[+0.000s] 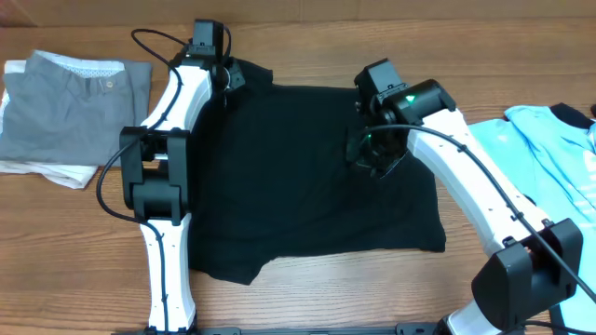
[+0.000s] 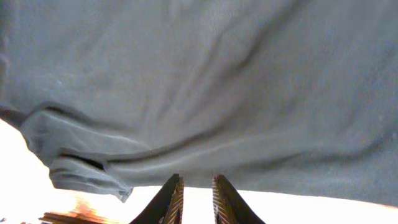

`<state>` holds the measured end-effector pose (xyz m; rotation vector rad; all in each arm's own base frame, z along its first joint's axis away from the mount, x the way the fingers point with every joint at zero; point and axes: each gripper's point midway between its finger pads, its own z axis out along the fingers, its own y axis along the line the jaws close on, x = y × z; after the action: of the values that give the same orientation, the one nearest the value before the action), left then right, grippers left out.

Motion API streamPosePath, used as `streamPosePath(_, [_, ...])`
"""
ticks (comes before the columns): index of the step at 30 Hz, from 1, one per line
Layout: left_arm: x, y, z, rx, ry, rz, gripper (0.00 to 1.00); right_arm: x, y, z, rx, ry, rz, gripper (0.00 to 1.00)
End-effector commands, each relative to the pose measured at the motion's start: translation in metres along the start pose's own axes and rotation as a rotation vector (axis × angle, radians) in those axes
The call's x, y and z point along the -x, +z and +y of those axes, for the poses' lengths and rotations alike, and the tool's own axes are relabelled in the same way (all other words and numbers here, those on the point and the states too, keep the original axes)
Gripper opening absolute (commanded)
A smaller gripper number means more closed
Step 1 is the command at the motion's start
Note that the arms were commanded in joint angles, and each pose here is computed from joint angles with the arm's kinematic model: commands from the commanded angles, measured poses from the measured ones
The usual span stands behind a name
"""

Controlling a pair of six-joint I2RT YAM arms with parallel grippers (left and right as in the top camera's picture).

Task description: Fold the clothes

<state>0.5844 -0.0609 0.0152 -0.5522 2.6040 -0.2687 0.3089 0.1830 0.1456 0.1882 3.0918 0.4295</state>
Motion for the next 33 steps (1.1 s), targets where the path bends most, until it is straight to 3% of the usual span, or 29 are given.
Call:
streamPosePath(1, [-0.006, 0.017, 0.004, -0.011, 0.04, 0.027, 0.04, -0.006, -0.001, -0.002, -0.031, 0.054, 0.005, 0.2])
streamPosePath(7, [-0.013, 0.035, 0.009, -0.007, 0.045, 0.034, 0.04, -0.018, 0.006, -0.013, -0.074, 0.12, 0.051, 0.19])
streamPosePath(21, [-0.028, 0.078, 0.025, 0.009, 0.061, 0.043, 0.04, -0.039, 0.072, -0.053, -0.128, 0.285, 0.108, 0.2])
streamPosePath(33, [0.005, 0.074, 0.083, 0.078, -0.053, -0.008, 0.05, -0.077, 0.12, -0.089, -0.12, 0.451, 0.203, 0.2])
